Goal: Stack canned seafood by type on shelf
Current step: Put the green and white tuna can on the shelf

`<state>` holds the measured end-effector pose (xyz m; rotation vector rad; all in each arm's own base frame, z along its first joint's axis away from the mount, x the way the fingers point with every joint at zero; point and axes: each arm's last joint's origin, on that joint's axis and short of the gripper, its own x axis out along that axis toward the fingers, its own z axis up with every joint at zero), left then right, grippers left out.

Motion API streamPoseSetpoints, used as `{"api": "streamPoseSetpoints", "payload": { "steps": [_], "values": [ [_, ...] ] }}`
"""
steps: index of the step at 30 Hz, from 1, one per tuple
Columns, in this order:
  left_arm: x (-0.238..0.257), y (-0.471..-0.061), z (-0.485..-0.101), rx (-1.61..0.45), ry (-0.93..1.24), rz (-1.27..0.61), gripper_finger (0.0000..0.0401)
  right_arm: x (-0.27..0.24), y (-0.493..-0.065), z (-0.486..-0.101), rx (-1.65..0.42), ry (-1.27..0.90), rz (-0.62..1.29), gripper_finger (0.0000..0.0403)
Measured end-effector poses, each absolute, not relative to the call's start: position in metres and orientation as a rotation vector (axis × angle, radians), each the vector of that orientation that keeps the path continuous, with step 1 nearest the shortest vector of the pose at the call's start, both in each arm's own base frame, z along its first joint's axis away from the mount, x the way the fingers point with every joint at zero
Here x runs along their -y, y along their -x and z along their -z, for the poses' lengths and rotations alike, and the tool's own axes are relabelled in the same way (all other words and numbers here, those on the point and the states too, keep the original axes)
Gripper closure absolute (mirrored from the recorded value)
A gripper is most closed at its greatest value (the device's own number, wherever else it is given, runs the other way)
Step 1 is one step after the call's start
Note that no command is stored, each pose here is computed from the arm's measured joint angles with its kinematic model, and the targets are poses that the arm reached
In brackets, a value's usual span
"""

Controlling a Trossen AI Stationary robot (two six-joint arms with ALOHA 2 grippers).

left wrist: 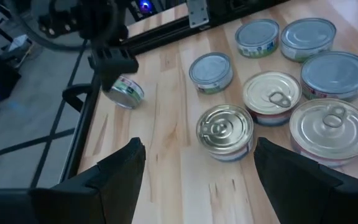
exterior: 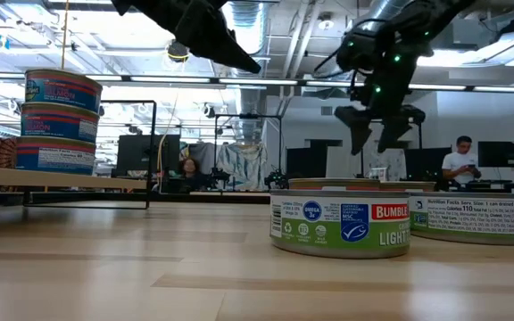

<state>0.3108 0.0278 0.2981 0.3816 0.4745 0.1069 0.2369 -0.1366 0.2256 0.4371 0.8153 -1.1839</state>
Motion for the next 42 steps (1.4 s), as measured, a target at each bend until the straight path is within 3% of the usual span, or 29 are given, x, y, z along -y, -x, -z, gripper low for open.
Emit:
{"api": "streamPoseSetpoints", "payload": {
  "steps": [5, 17, 24, 33, 38, 42],
  "values": [
    [-0.028, -0.310, -0.296, -0.495, -0.367, -0.111, 0.0113, 0.123, -0.249, -0.204, -0.794, -0.453, 1.354, 0.0073],
    [-0.028, -0.308, -0.293, -0.535, -0.334, -0.103, 0.0113, 0.093, -0.274, -0.154, -0.677, -0.386, 1.564, 0.0074],
    [-0.027, -0.307, -0.291, -0.550, -0.343, -0.096, 0.0113, 0.072, -0.278, -0.141, -0.657, -0.422, 1.570, 0.0074],
    [-0.027, -0.307, -0.291, -0.556, -0.348, -0.094, 0.0113, 0.068, -0.265, -0.170, -0.660, -0.319, 1.549, 0.0074],
    [-0.027, -0.307, -0.291, -0.557, -0.345, -0.084, 0.0113, 0.097, -0.254, -0.193, -0.794, -0.283, 1.464, 0.0074],
    [-0.027, -0.307, -0.291, -0.554, -0.341, -0.066, 0.0113, 0.130, -0.246, -0.199, -0.788, -0.336, 1.336, 0.0074]
  ]
}}
